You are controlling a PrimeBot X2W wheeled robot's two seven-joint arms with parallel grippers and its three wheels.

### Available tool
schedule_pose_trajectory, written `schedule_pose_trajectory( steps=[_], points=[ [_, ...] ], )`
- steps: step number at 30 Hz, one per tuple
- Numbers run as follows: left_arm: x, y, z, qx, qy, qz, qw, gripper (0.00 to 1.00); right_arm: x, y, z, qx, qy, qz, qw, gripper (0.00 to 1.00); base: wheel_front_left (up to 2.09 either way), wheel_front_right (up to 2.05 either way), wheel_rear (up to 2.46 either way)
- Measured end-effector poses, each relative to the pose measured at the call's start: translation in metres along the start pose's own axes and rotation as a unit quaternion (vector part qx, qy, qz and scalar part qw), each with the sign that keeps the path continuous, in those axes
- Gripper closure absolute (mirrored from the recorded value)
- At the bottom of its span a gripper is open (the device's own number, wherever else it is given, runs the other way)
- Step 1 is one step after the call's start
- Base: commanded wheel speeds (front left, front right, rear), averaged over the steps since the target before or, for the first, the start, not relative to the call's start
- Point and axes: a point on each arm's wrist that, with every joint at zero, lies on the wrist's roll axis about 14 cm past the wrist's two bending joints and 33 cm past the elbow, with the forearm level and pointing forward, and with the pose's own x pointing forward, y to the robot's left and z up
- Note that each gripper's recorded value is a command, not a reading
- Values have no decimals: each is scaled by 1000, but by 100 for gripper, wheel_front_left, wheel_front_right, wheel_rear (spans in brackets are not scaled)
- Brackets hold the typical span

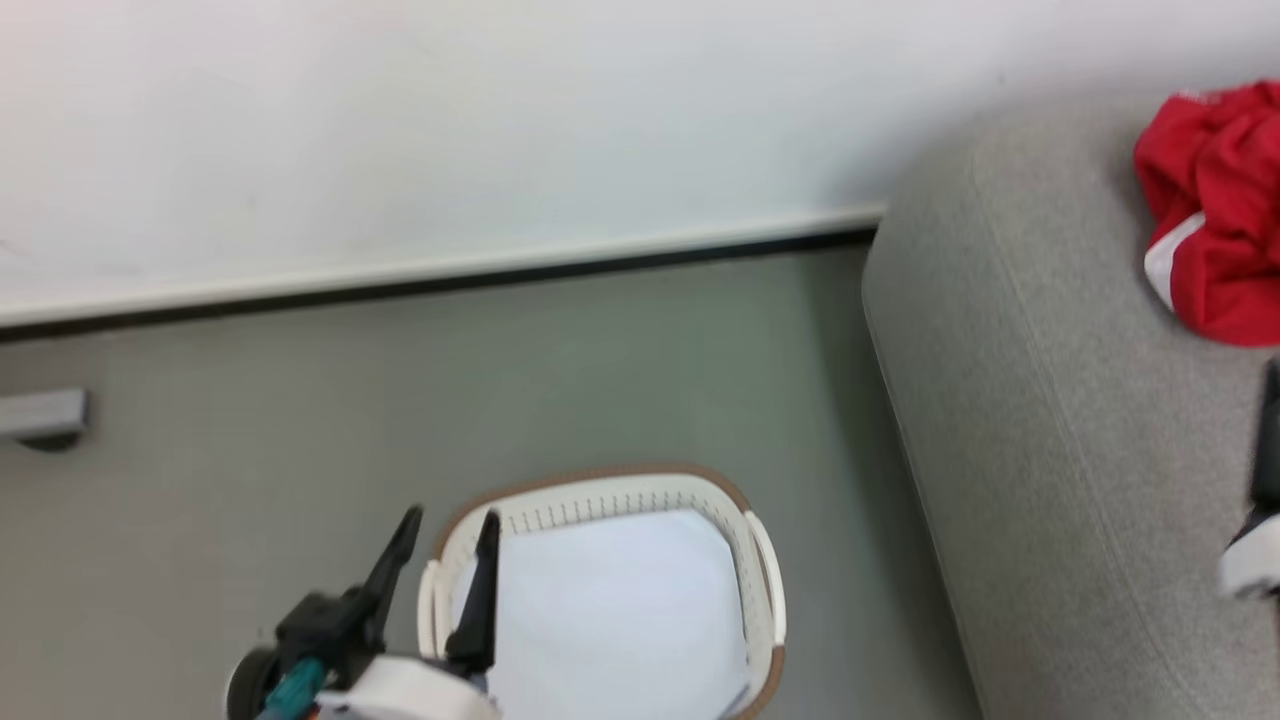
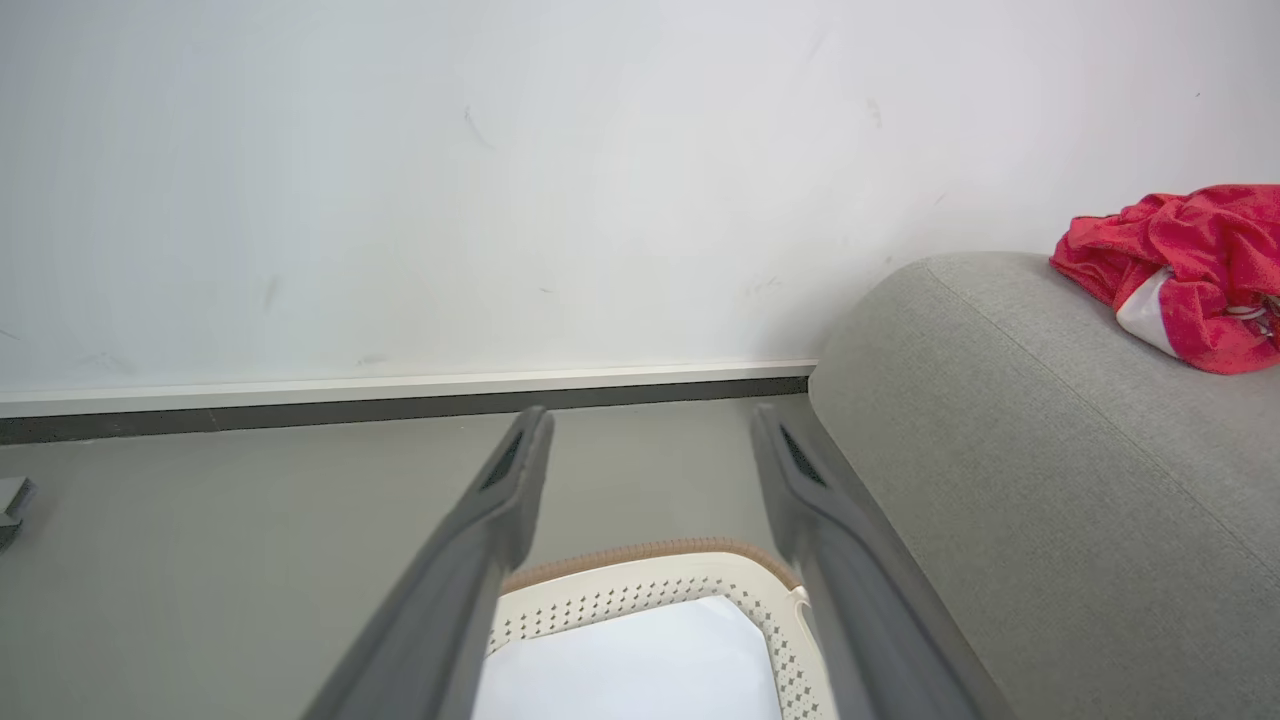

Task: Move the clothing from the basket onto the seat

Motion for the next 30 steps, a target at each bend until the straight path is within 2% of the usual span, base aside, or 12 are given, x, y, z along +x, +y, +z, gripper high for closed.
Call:
schedule_pose_trajectory(
  steps=[12,18,30],
  points=[
    [-77,56,22,26,-25,117,992,0,-78,79,14,33,-49,94,994,0,0,0,0],
    [-106,76,31,34,-40,160,986,0,-105,107,5,53,-40,130,989,0,0,0,0],
    [-121,78,24,32,-39,170,984,0,-132,130,-22,71,3,166,984,0,0,0,0]
  ],
)
